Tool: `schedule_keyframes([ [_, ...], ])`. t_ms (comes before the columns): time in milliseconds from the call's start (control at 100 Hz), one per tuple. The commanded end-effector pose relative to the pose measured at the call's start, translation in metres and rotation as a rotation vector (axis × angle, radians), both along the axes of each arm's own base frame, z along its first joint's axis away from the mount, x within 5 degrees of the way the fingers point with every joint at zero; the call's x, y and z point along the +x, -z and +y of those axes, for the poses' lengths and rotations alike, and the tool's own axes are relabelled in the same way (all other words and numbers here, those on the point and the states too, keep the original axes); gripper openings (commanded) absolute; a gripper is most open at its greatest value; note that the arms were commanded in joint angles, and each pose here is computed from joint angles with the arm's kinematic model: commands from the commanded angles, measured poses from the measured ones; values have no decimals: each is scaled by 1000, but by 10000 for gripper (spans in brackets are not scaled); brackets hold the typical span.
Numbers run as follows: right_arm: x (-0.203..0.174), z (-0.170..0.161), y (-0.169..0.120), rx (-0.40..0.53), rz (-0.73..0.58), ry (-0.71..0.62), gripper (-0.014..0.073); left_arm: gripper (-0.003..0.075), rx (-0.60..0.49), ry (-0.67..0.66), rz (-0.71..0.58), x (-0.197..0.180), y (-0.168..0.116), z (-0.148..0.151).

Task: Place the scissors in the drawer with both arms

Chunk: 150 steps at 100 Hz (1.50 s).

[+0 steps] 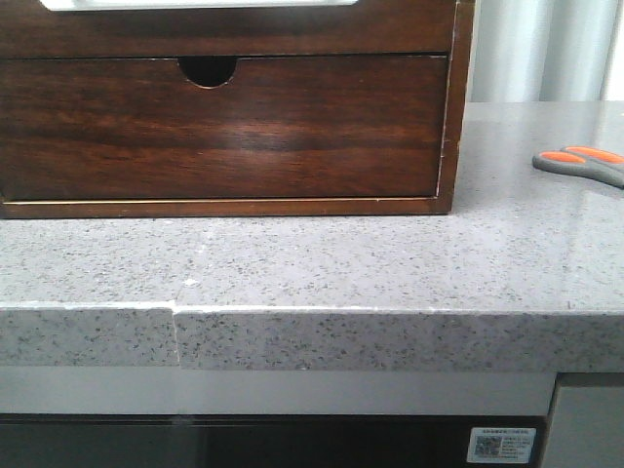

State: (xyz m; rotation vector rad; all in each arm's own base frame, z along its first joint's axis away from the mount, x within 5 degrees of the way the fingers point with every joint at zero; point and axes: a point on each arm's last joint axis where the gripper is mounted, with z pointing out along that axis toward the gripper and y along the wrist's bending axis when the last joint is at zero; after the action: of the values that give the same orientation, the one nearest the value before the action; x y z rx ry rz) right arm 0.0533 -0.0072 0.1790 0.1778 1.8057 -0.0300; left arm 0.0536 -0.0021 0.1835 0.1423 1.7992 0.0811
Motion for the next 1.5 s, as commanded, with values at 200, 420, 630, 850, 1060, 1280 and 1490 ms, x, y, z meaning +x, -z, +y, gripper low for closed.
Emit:
schedule_keyframes([
  [200, 1, 1, -12, -28, -165, -14, -71, -19, 13, -11, -110, 1, -3, 1],
  [420, 1, 0, -12, -60, -167, -14, -71, -19, 13, -13, -145, 1, -6, 1],
  [630, 2, 1, -21, -43, -267, -21, -71, -19, 8, -16, -191, 1, -10, 2],
  [850, 2, 2, -24, -43, -291, -22, -71, -19, -46, -25, -284, 1, -19, 2],
  [1060, -2, 2, -40, 0, -299, -18, -71, -19, -164, -29, -356, -2, -38, 2],
  [1280, 1, 1, -73, 19, -173, -12, -71, -19, -52, -9, -338, -7, -89, 0],
  [1490, 18, 1, -94, 59, -112, -13, -71, -19, -31, -22, -425, 1, -119, 2],
])
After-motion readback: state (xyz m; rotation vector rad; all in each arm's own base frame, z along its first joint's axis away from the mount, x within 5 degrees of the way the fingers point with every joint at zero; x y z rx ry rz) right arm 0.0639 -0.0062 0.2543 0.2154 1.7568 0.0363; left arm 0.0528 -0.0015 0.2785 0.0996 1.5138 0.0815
